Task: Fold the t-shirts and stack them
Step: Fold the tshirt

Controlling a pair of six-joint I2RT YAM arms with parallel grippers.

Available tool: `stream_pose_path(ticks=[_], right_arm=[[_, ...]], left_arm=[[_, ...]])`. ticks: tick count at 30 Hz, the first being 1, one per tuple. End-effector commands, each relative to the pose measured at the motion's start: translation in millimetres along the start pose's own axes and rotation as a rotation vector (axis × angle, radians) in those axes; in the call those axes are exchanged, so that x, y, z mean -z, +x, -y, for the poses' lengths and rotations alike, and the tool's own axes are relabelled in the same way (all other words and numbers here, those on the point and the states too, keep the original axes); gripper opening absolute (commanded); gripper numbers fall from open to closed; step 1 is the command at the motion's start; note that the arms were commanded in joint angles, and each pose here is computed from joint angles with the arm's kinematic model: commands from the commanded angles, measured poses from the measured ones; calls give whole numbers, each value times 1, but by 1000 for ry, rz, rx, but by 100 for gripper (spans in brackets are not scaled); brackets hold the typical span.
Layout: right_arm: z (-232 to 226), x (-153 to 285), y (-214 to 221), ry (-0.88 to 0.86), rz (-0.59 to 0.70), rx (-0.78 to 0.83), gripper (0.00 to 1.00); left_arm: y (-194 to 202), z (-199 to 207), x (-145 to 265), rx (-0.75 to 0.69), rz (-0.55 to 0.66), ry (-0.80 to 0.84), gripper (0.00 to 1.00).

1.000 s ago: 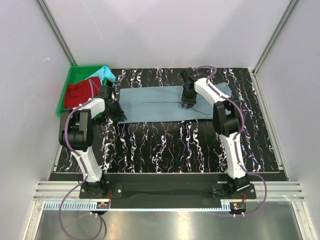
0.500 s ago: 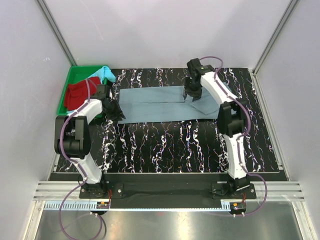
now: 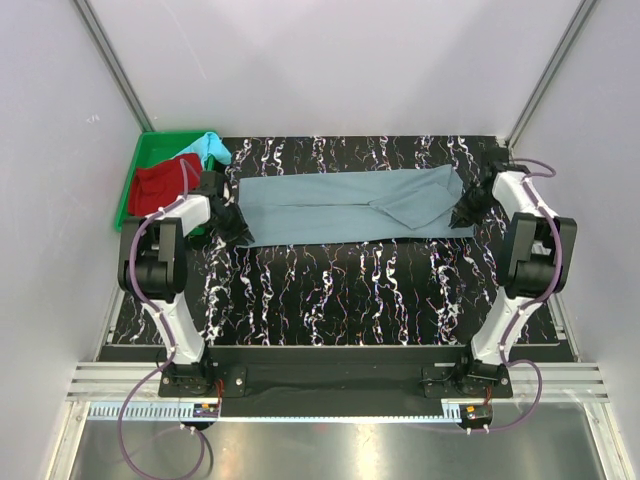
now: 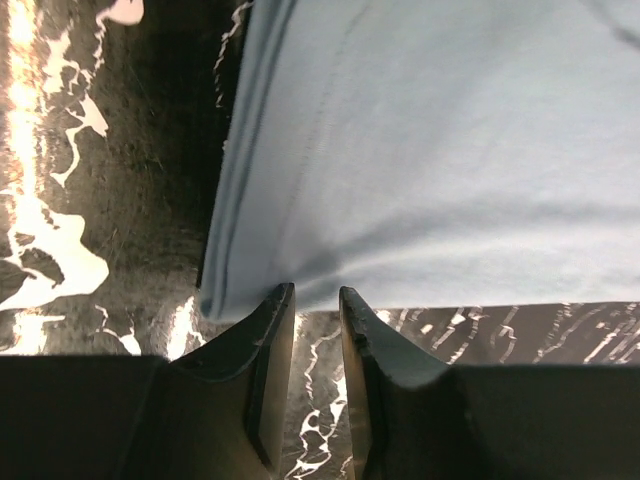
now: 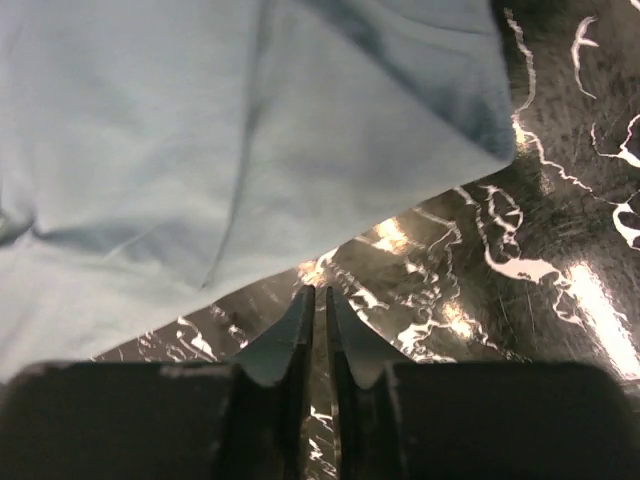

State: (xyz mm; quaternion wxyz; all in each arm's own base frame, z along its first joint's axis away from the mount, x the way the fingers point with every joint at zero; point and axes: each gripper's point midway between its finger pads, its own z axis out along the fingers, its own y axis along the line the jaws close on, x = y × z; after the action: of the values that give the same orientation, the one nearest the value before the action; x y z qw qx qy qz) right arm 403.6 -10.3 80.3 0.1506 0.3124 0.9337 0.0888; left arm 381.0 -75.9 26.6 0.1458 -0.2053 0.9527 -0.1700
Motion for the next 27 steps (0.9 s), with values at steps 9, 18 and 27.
stream_pose_path(ticks=[9,18,27], right_arm=[[5,-55,-22,-44,-3,-112,8],[65,-82,-32,117,-7,-114,13],[51,-70,-64,84,49,-27,27]], left_arm=[[-2,-17,-12,-10,-16,-80,28],[15,-40,-13,8,-133,-198,27],[68,-54,-2,21,-278,-201,27]])
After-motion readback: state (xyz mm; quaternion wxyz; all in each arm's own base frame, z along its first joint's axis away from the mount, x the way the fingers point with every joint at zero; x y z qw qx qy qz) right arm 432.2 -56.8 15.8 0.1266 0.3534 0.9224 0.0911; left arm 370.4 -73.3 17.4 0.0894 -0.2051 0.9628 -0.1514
